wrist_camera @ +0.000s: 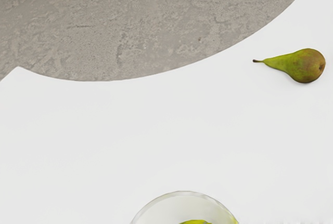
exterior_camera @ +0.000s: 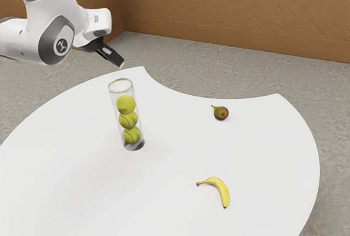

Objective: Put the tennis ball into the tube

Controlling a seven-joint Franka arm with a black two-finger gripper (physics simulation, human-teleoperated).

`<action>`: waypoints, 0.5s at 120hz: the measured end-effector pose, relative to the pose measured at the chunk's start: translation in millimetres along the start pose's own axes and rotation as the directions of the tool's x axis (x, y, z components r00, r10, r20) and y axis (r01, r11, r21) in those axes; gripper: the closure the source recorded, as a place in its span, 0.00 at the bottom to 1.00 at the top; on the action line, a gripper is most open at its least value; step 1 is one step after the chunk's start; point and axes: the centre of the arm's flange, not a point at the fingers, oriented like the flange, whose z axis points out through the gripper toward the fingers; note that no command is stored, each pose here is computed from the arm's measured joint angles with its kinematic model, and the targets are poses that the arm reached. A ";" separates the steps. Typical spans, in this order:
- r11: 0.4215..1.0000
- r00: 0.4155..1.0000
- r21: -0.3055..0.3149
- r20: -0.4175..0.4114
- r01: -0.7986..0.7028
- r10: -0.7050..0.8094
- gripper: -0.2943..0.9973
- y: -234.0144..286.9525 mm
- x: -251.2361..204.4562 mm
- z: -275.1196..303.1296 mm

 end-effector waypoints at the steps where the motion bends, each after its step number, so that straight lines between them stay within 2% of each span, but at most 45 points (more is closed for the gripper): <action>1: 1.000 1.000 -0.001 0.001 -0.002 0.002 0.28 0.6 1.1 -1.3; 20: 0.995 0.995 -0.064 0.068 -0.073 0.077 0.25 28.3 33.7 -27.6; 36: 0.985 0.974 -0.127 0.180 -0.116 0.138 0.24 52.1 33.4 -29.3; 60: 0.978 0.951 -0.134 0.243 -0.161 0.190 0.23 54.7 48.4 -67.0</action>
